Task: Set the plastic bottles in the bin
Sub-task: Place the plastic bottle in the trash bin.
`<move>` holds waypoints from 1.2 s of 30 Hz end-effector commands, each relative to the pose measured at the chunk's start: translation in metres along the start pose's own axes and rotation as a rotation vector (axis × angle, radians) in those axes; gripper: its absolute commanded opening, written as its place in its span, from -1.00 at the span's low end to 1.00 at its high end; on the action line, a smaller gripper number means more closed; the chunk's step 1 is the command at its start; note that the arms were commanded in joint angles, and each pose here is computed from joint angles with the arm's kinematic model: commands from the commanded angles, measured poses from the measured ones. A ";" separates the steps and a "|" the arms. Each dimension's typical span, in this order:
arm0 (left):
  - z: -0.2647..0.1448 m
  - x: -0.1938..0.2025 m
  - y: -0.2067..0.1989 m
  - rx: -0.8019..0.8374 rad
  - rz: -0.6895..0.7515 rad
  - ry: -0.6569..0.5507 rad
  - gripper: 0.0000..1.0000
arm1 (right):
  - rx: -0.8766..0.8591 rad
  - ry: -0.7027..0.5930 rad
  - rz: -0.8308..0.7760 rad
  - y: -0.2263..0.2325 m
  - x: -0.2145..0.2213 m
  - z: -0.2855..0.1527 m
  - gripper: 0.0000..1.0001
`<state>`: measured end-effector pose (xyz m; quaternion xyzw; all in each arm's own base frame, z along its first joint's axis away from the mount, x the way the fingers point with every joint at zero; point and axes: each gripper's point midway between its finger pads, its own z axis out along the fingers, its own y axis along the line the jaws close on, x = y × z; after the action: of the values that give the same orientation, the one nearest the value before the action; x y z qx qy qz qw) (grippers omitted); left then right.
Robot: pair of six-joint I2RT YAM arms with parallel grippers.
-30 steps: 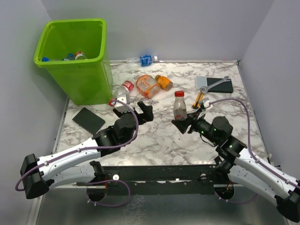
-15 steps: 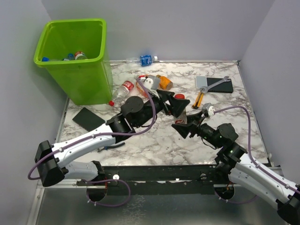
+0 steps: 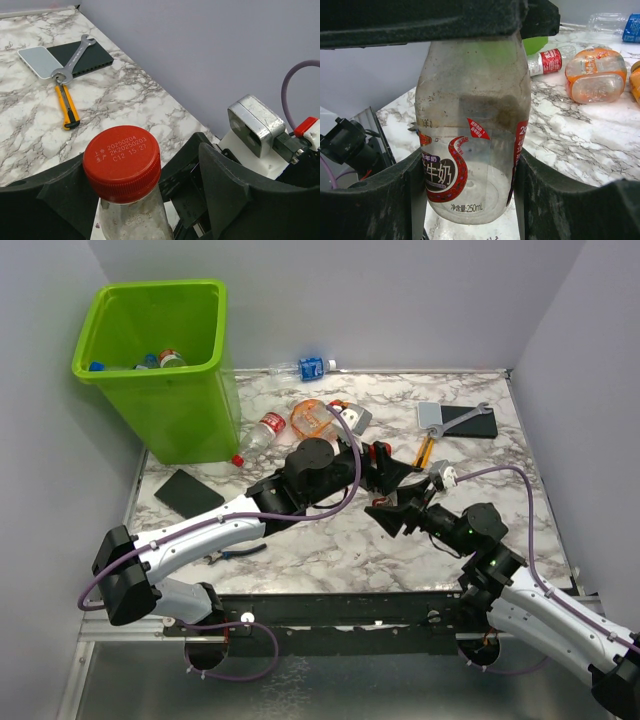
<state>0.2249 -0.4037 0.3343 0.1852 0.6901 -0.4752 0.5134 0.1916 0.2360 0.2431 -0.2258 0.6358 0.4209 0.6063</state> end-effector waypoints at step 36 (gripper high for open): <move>-0.011 -0.020 0.023 -0.050 -0.046 -0.061 -1.00 | 0.042 0.073 0.091 0.001 -0.007 0.009 1.00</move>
<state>0.2432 -0.3820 0.3452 0.1364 0.6902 -0.4872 0.5173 0.1943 0.2406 0.2407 -0.2247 0.6497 0.4226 0.5906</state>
